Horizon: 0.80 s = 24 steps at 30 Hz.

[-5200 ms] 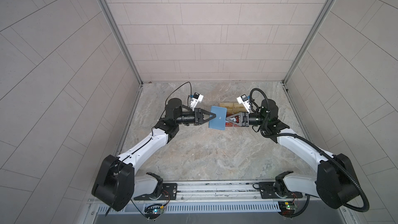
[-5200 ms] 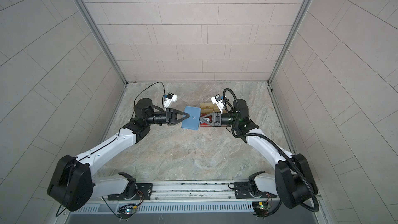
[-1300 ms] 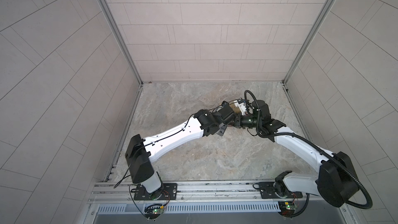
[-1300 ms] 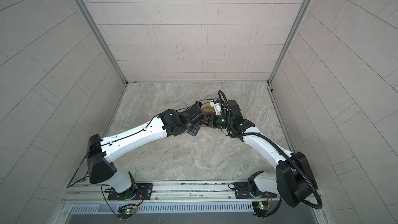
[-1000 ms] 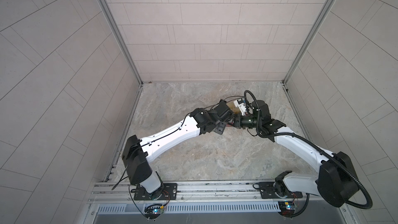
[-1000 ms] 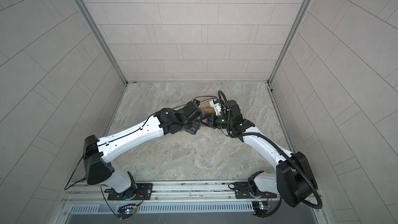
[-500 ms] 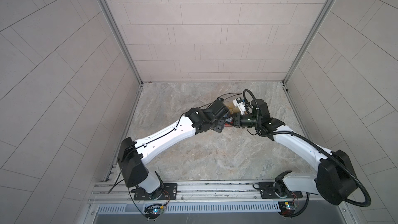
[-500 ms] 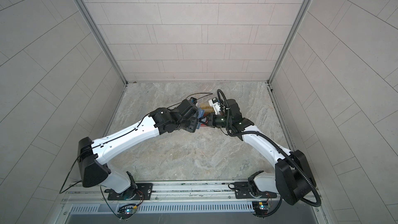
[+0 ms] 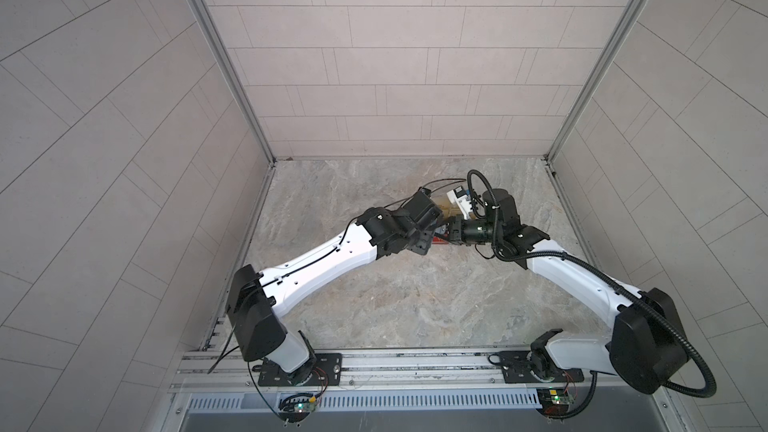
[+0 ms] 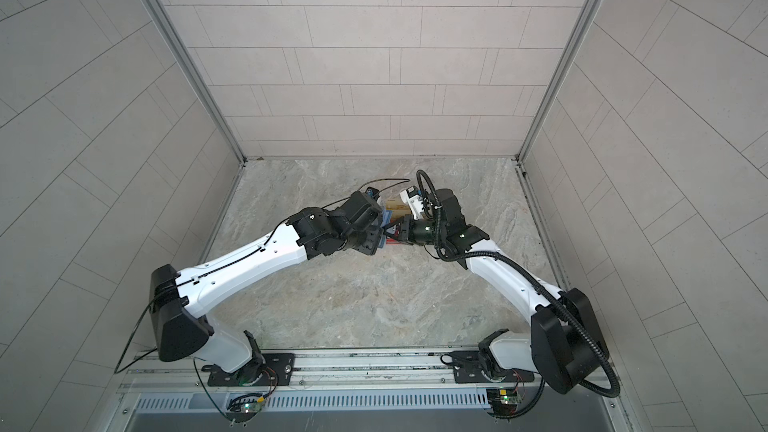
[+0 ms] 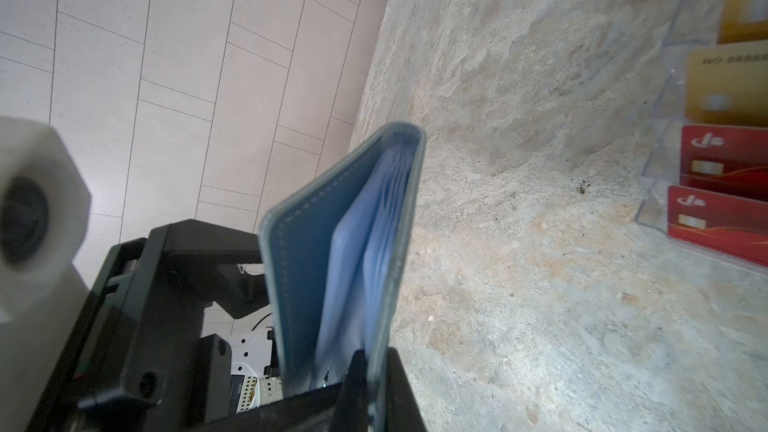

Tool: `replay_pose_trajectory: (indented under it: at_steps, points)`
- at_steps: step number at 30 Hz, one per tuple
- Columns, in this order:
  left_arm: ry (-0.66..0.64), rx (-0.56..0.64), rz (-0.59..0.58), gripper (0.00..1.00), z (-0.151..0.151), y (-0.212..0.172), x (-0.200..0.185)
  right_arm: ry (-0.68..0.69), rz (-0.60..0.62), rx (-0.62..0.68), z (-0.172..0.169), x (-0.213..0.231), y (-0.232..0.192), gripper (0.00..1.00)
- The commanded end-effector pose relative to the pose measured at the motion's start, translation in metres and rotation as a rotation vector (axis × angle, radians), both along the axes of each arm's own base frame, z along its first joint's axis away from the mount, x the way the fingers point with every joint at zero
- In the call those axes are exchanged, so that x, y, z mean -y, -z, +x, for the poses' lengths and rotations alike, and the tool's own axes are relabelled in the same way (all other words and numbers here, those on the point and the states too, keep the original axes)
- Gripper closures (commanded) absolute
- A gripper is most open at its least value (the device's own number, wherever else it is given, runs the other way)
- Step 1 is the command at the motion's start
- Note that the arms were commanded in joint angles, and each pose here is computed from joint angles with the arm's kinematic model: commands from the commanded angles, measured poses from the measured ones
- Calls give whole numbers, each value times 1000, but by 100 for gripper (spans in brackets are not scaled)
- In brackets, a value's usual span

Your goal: Put the credit cards into the card holder

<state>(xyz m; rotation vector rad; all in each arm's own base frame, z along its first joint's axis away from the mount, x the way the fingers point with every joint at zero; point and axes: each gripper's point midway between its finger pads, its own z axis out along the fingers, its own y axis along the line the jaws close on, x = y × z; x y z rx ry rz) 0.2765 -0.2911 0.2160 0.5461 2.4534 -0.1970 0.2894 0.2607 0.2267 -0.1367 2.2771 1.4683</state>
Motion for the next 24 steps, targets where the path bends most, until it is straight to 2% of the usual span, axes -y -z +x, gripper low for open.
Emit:
replay_pose_trajectory:
  at_steps: [1, 14, 24]
  points:
    - [-21, 17, 51, 35, 5, 2, -10, -29, 24, 44, -2, -5, -17, 100]
    - [-37, 28, 75, 47, 8, 3, -14, -26, 9, 38, -5, -2, -13, 100]
    - [-82, 39, 21, 46, 15, -5, -25, -31, -2, 34, -8, -1, -8, 100]
